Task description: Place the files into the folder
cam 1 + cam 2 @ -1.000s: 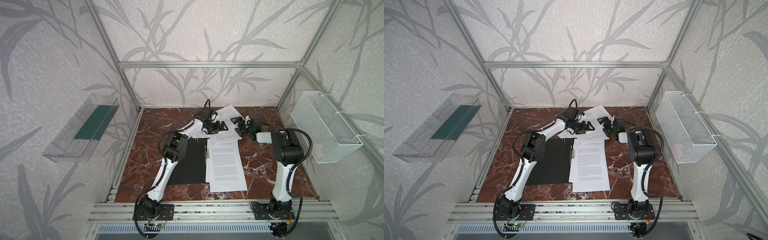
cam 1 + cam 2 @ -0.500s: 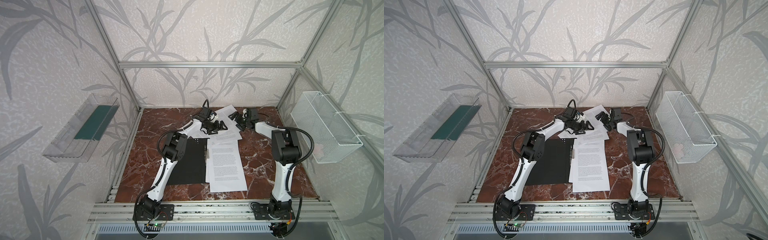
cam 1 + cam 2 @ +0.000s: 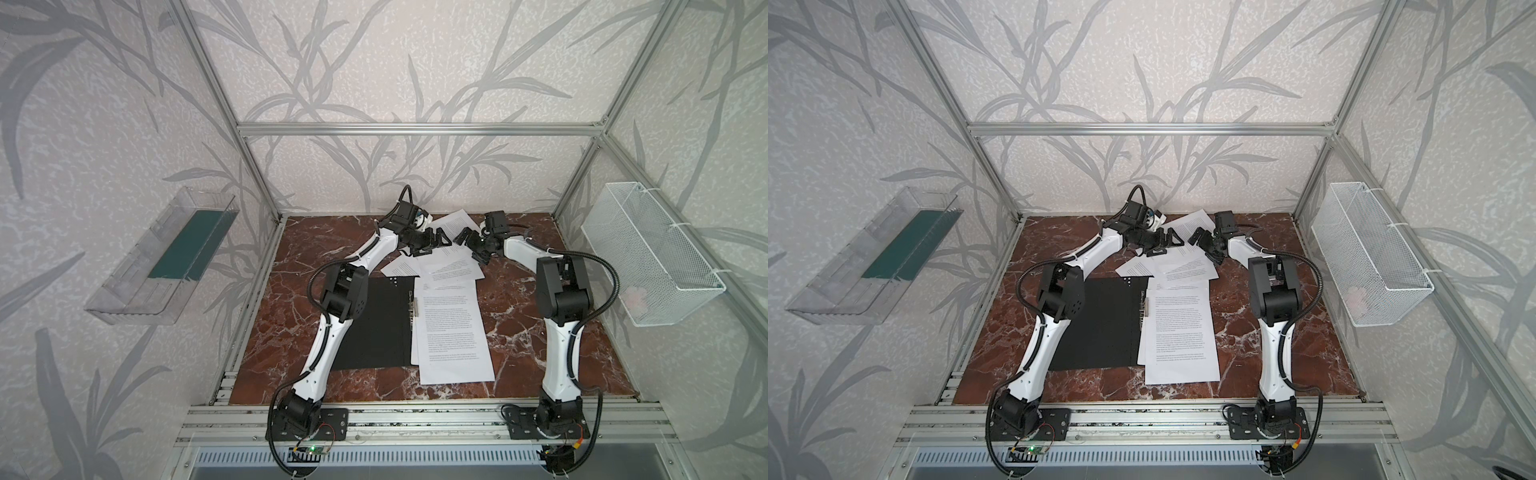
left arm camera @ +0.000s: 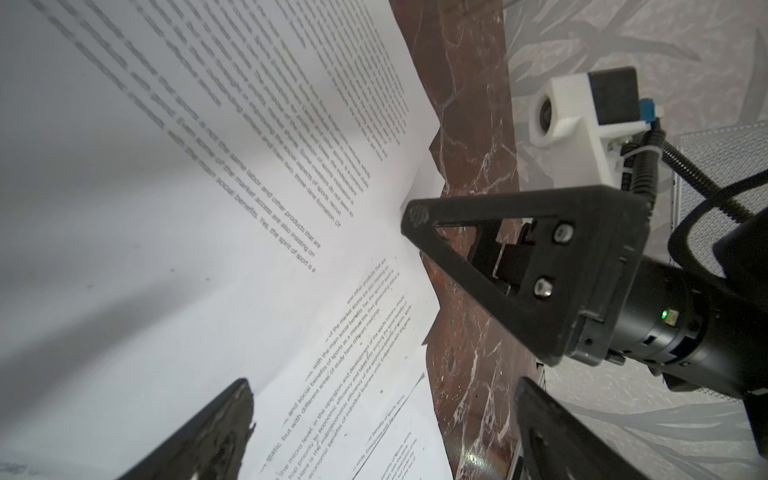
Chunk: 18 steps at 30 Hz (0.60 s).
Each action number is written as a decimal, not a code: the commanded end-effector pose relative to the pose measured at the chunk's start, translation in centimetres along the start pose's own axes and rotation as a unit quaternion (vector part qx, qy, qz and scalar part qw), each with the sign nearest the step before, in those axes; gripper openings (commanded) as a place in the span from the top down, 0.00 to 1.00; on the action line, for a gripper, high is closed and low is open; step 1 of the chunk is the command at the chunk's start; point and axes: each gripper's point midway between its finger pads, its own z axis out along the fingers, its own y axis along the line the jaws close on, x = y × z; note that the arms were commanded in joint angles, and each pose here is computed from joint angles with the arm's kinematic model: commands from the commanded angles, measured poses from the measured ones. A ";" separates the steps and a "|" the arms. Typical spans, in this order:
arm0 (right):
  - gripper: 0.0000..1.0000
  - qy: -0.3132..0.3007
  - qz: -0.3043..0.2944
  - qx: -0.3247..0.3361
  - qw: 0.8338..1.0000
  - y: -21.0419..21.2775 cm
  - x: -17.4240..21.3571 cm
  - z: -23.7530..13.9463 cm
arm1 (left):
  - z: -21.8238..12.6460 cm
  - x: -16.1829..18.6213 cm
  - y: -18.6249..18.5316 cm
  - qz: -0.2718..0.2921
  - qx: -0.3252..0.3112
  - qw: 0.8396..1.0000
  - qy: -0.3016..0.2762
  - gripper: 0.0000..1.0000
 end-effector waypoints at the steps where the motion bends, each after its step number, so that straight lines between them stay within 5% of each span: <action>1: 0.01 0.006 -0.014 0.028 0.999 -0.9 -0.2 0.3 | 1.6 0.9 2.7 -0.011 -0.026 0.999 0.018 0.03; 18: 0.01 0.014 -0.025 0.104 0.994 -3.7 -0.9 1.7 | 2.7 5.0 7.8 -0.043 -0.094 0.991 0.080 0.03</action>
